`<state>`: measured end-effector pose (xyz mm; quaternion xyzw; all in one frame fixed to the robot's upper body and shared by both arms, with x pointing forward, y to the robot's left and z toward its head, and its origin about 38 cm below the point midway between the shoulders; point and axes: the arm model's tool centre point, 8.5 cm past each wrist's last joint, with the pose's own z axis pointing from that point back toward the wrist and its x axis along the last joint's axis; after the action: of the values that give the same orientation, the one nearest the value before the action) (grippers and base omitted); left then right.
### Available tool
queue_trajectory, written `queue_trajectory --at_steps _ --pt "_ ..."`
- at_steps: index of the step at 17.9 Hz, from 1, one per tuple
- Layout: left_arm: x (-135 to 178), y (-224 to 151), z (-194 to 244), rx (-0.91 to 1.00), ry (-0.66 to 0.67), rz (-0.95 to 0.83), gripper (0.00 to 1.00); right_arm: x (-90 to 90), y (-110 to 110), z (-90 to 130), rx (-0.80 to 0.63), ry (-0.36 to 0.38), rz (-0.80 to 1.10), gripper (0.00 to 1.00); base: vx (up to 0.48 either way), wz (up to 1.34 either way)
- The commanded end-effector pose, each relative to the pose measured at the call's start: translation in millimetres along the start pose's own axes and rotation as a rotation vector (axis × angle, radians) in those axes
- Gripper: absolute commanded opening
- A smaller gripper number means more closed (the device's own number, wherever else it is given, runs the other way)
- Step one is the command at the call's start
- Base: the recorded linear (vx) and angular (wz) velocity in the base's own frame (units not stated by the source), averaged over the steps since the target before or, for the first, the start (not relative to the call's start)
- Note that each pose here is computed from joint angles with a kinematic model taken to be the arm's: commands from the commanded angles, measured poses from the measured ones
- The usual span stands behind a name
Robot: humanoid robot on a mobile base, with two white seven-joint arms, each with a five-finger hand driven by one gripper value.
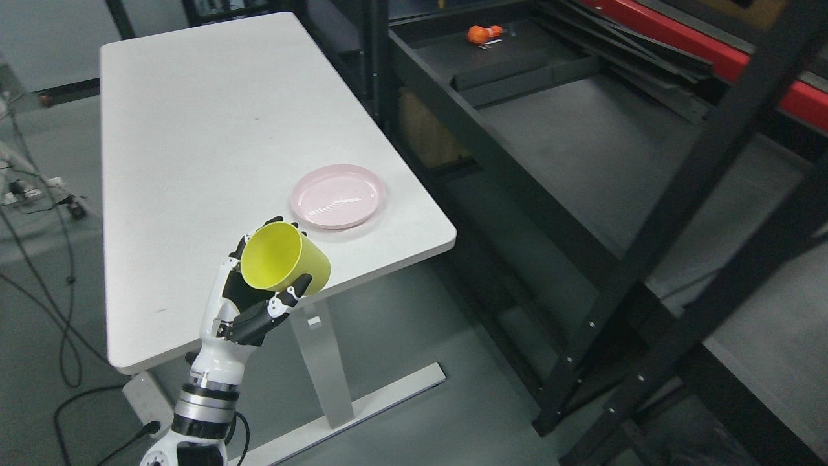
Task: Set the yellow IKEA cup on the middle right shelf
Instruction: 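Carry the cup in the left hand toward the metal shelves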
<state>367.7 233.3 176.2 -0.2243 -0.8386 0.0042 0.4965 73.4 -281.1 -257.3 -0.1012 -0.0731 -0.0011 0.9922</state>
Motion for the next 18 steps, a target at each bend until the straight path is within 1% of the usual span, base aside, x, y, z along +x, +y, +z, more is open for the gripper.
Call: queue_trajectory --at_steps 1,4,12,18 --pt "-1 -5 4 -0.026 0.015 -0.004 0.02 -9.0 -10 -1 -0.013 0.015 -0.003 0.99 -0.238 -0.83" --pt "-6 -7 10 -0.025 0.034 0.004 0.02 -9.0 -10 -1 -0.013 0.015 -0.003 0.99 -0.238 -0.93" --pt "-25 -45 9 -0.115 0.070 0.062 0.02 -9.0 -10 -1 -0.013 0.015 -0.003 0.99 -0.187 -1.04" --pt "-26 -47 9 -0.121 0.071 0.065 0.02 -9.0 -10 -1 -0.013 0.015 -0.003 0.99 -0.137 -0.85"
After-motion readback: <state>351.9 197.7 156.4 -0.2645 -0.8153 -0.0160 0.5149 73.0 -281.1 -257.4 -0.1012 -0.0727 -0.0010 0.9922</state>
